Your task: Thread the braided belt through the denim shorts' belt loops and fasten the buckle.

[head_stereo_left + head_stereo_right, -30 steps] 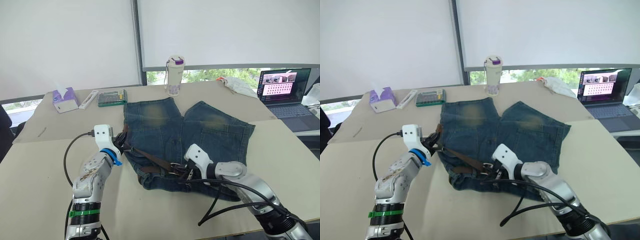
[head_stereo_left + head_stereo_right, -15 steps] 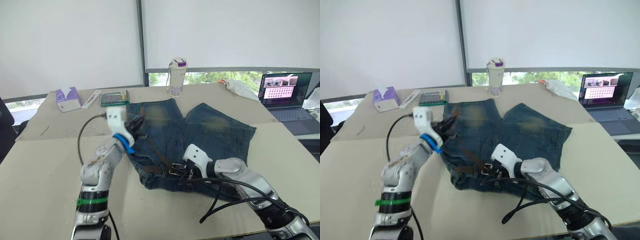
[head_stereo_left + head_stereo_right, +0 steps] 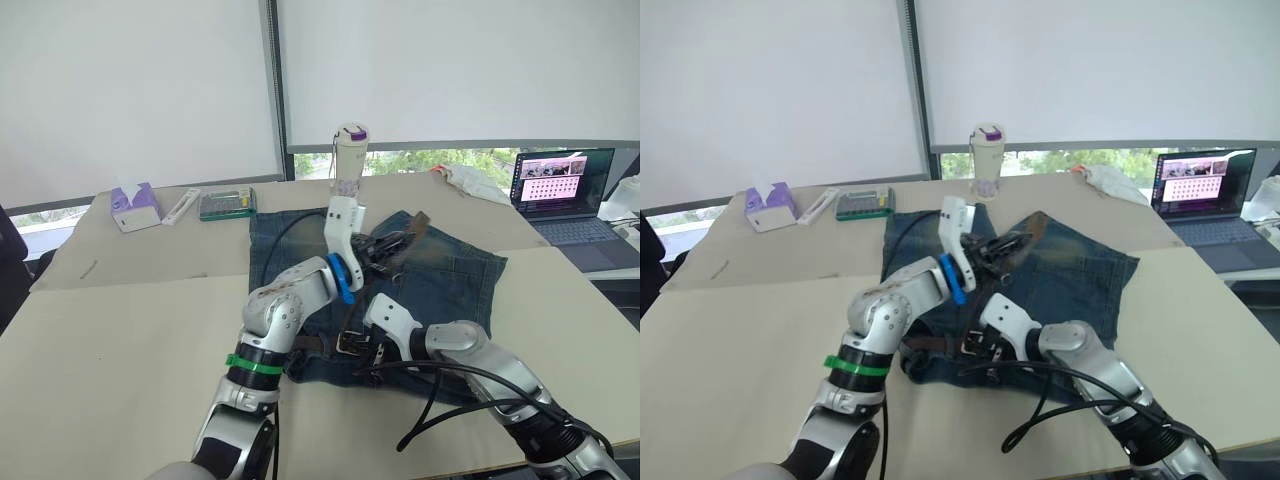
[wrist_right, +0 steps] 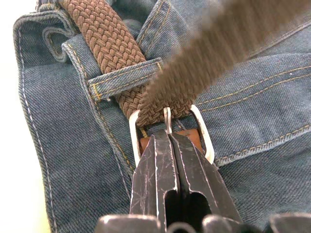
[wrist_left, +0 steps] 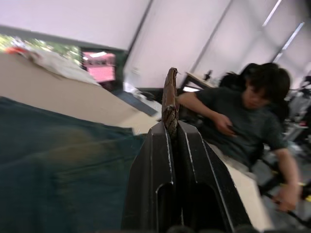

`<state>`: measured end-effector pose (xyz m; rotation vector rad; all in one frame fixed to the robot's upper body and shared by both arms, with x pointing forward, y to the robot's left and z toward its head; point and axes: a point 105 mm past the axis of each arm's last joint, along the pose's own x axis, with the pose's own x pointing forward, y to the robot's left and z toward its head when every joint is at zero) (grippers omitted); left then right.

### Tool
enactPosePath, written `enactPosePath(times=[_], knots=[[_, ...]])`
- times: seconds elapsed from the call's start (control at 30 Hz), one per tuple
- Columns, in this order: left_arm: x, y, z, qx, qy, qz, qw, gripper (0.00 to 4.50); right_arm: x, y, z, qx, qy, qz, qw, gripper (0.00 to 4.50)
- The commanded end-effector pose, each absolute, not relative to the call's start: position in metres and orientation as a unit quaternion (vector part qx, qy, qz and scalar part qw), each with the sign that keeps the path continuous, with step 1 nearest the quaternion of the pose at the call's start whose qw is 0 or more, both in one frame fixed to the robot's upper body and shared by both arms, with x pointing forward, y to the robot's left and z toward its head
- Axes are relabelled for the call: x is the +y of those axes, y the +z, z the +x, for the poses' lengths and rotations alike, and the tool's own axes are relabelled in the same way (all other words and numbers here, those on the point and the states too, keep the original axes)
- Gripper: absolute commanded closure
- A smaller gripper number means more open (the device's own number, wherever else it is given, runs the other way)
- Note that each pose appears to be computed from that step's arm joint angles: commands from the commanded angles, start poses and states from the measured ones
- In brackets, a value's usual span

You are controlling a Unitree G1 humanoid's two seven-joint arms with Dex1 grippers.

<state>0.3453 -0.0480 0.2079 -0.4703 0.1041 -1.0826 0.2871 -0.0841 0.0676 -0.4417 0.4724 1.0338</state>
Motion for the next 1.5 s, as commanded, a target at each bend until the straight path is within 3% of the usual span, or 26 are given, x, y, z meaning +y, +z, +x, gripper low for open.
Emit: enactPosePath(times=[0.03,0.17,0.33,0.47,0.57,0.7,1.0,1.03,1.3,1.5], knots=[[-0.066,0.202,0.348,0.077,-0.528,-0.204,0.821,4.50,-0.104,0.003,0.258,0.353,0.464,-0.186,0.791,4.46],[-0.093,0.169,0.340,0.173,-0.543,-0.219,0.792,4.50,-0.098,0.007,0.258,0.334,0.465,-0.173,0.801,4.46],[-0.079,0.187,0.348,0.167,-0.545,-0.279,0.773,2.75,-0.098,0.008,0.260,0.328,0.461,-0.177,0.806,4.50],[-0.018,0.213,0.359,0.140,-0.538,-0.327,0.765,1.40,-0.098,0.010,0.261,0.322,0.456,-0.171,0.812,4.50],[0.019,0.207,0.357,0.152,-0.528,-0.321,0.772,1.40,-0.097,0.010,0.260,0.320,0.456,-0.168,0.813,4.50],[0.054,0.172,0.351,0.191,-0.498,-0.265,0.803,1.40,-0.094,0.010,0.259,0.318,0.459,-0.165,0.813,4.50],[0.052,0.102,0.316,0.275,-0.498,-0.170,0.805,4.29,-0.094,0.015,0.258,0.315,0.465,-0.170,0.810,4.50],[0.050,0.099,0.315,0.278,-0.497,-0.165,0.805,4.43,-0.095,0.015,0.258,0.314,0.465,-0.171,0.810,4.50],[0.016,0.076,0.311,0.288,-0.514,-0.120,0.799,4.43,-0.096,0.019,0.255,0.315,0.469,-0.175,0.806,4.50],[0.029,0.040,0.310,0.313,-0.495,-0.023,0.810,4.43,-0.096,0.020,0.253,0.315,0.469,-0.174,0.806,4.50]])
